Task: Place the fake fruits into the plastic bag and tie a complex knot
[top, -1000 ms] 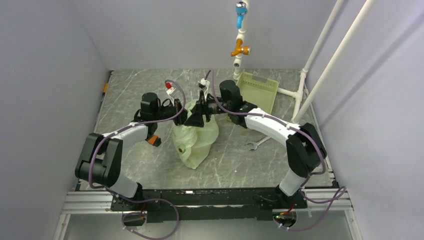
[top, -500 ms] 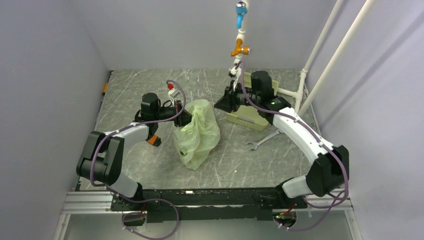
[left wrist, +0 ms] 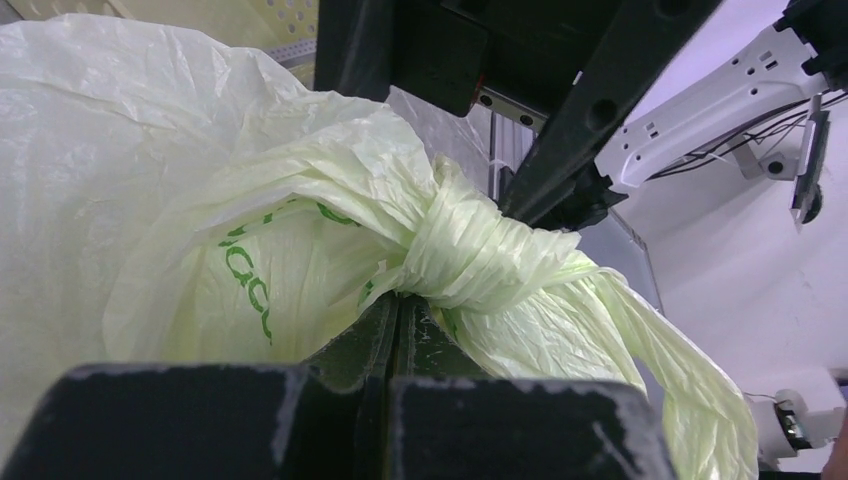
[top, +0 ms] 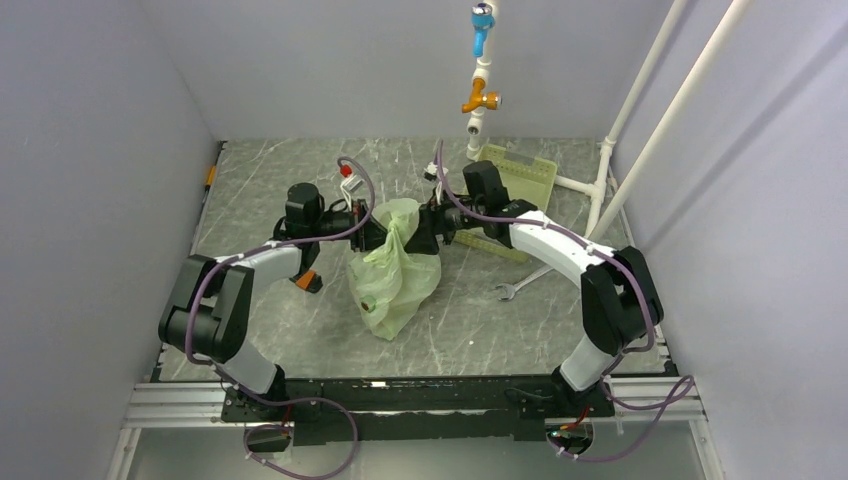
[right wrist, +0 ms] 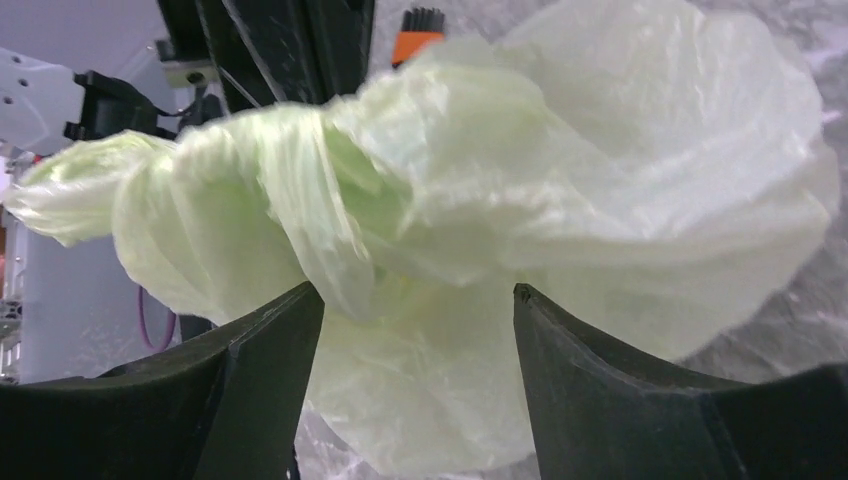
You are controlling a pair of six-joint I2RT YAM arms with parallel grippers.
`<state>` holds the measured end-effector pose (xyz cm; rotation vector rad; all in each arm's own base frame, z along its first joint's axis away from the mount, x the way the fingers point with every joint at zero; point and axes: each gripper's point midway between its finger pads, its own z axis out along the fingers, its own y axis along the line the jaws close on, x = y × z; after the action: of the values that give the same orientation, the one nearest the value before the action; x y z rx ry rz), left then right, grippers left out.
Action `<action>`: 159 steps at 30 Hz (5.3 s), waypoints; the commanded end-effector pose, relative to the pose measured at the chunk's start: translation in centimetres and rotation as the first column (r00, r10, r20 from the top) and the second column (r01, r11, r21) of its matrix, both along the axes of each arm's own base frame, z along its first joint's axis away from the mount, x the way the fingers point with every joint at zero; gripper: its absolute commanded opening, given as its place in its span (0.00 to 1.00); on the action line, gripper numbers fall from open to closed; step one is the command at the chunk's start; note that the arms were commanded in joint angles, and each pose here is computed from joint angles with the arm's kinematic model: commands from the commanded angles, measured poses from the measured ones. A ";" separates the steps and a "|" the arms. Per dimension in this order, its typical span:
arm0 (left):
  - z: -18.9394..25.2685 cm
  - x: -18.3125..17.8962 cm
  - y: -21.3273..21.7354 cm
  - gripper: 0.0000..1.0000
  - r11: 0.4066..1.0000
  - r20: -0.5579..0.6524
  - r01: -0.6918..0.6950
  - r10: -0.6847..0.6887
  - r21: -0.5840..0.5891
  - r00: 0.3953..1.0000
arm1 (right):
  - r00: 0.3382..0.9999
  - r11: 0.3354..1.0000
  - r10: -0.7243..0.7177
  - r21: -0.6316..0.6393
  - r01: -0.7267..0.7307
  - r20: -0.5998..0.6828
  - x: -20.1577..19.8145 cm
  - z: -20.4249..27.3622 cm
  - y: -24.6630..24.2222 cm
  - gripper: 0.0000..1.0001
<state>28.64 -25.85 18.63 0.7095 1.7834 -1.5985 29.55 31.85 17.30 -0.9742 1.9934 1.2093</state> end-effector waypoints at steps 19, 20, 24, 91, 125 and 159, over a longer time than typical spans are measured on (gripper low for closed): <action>0.5 -1.4 -1.3 0.00 0.992 -0.019 0.110 -0.111 -0.064 0.994 | 0.992 0.983 0.103 0.145 -0.112 0.066 -1.0 5.8 3.7 0.88; 0.6 -1.3 -1.2 0.00 0.992 -0.019 0.108 -0.109 -0.065 0.994 | 0.993 0.985 0.101 0.135 -0.108 0.059 -1.3 5.7 2.9 0.90; 0.7 -1.1 -1.2 0.00 0.992 -0.018 0.105 -0.106 -0.067 0.994 | 0.994 0.991 0.075 0.105 -0.083 0.079 -1.7 6.8 0.3 0.91; 0.6 -0.3 -1.2 0.26 0.995 -0.002 0.087 -0.087 -0.045 0.996 | 0.985 0.992 0.129 -0.011 -0.129 0.114 -1.9 3.0 0.1 0.00; 5.0 -4.2 3.4 0.61 0.887 0.650 -0.083 -0.266 0.454 0.712 | 0.976 0.992 0.123 -0.034 -0.118 0.181 -1.8 4.3 0.2 0.00; -3.7 3.0 16.1 0.00 0.596 0.338 -0.474 0.333 0.648 0.880 | 0.957 0.866 0.151 -0.499 -0.007 0.248 -0.8 -5.4 -13.7 0.00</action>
<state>29.91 -13.54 15.78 0.8252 2.1436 -0.6865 28.64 22.35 13.96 -1.3902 1.9642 0.7102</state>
